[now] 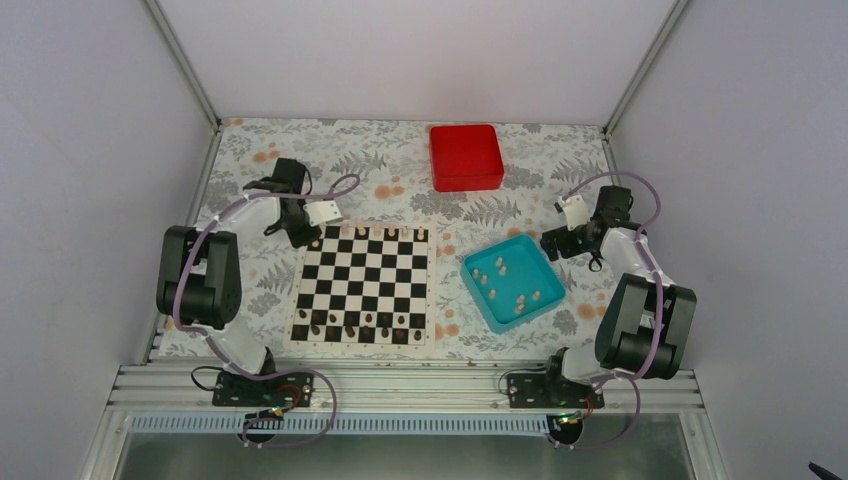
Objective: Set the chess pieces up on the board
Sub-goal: Pick up the chess piece from the storage box.
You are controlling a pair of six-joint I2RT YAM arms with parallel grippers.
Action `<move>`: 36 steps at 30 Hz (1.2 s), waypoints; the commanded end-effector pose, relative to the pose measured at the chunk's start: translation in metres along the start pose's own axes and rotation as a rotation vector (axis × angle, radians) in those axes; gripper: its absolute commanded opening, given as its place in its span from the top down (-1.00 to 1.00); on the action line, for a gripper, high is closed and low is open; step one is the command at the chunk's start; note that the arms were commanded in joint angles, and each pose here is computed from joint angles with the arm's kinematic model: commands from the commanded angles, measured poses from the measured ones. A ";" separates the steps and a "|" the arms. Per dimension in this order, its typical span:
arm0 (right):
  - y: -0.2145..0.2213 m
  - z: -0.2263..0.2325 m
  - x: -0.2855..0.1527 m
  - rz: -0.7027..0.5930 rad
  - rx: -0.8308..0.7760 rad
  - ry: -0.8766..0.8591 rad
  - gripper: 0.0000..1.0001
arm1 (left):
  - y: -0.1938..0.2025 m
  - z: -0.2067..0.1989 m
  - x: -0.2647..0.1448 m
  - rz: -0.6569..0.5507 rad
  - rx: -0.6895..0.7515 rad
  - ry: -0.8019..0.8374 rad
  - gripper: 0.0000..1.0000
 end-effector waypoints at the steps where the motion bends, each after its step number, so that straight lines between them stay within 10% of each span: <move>1: 0.005 0.003 0.001 0.000 -0.006 -0.024 -1.00 | -0.012 0.009 -0.032 -0.055 0.019 -0.030 0.41; 14: -0.011 0.021 -0.028 -0.014 -0.144 -0.107 -1.00 | -0.051 0.014 -0.163 -0.304 0.055 -0.125 0.39; 23: -0.008 0.074 -0.049 0.139 -0.412 -0.195 -0.68 | -0.059 0.034 -0.185 -0.396 -0.042 -0.351 -0.99; 29: 0.004 0.091 -0.025 0.242 -0.421 -0.238 -0.18 | -0.061 0.049 -0.171 -0.384 -0.110 -0.398 -1.00; 36: 0.009 0.112 0.002 0.284 -0.424 -0.279 -0.09 | -0.061 0.057 -0.172 -0.382 -0.150 -0.452 -1.00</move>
Point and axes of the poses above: each gripper's point midway between its finger pads, its own x axis out along the fingers, its own z axis along the line the jaws close on, y = z × x, the point moved 8 cm from there along -x, back along the fingers, and after that the axes turned 2 degrees about x, right-handed, at the moved point
